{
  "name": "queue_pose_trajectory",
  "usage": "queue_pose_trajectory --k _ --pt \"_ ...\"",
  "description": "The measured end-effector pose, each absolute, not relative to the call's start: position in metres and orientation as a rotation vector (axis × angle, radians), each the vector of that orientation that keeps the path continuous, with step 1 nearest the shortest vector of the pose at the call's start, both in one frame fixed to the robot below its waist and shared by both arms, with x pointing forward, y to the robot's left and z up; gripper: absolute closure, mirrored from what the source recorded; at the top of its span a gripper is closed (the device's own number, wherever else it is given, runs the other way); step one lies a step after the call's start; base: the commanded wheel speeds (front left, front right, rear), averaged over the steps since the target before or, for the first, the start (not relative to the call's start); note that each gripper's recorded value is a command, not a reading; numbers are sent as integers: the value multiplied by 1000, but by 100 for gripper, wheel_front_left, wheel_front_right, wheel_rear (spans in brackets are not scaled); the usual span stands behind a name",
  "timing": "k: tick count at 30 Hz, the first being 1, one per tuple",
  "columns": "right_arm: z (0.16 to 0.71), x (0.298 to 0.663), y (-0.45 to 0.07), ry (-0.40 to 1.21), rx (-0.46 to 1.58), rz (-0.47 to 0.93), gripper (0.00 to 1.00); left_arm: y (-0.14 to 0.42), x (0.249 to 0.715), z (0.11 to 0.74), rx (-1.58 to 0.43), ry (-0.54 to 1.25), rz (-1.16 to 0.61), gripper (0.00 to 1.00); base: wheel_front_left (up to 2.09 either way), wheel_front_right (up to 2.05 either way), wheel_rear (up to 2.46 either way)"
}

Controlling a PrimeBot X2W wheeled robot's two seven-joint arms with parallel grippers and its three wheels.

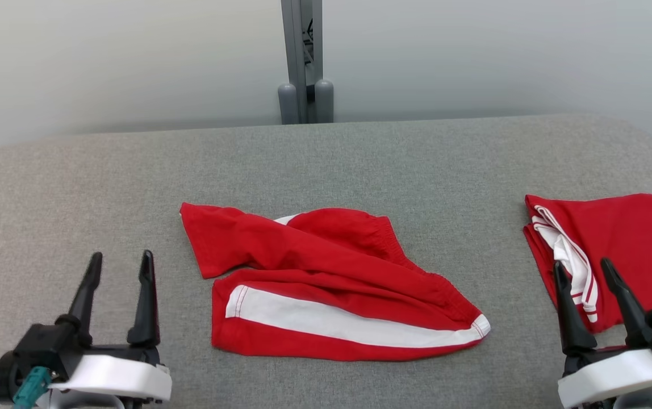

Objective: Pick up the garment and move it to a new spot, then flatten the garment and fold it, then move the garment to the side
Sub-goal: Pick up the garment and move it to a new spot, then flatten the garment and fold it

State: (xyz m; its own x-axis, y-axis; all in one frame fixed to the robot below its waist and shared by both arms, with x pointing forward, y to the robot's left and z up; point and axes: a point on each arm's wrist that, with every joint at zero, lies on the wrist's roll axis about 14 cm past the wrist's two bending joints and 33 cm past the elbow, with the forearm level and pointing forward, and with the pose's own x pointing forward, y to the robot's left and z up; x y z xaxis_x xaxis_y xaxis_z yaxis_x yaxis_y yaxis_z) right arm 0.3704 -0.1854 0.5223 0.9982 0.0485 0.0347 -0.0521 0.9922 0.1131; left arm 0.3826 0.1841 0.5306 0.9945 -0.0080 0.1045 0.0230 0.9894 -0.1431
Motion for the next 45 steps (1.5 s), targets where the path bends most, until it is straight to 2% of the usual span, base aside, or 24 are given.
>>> queue_pose_trajectory --k 8,38,43,45 --pt "523 358 -183 -21 129 58 0 181 371 524 -135 -75 -27 0 0 0 0" --pt "523 356 -183 -21 151 58 0 181 371 522 -125 -46 -27 0 0 0 0" --pt "520 361 -176 -10 156 77 0 158 380 515 -131 14 -109 0 0 0 0" --pt "520 365 -173 -10 157 86 0 144 382 500 -140 89 -156 0 0 0 0"
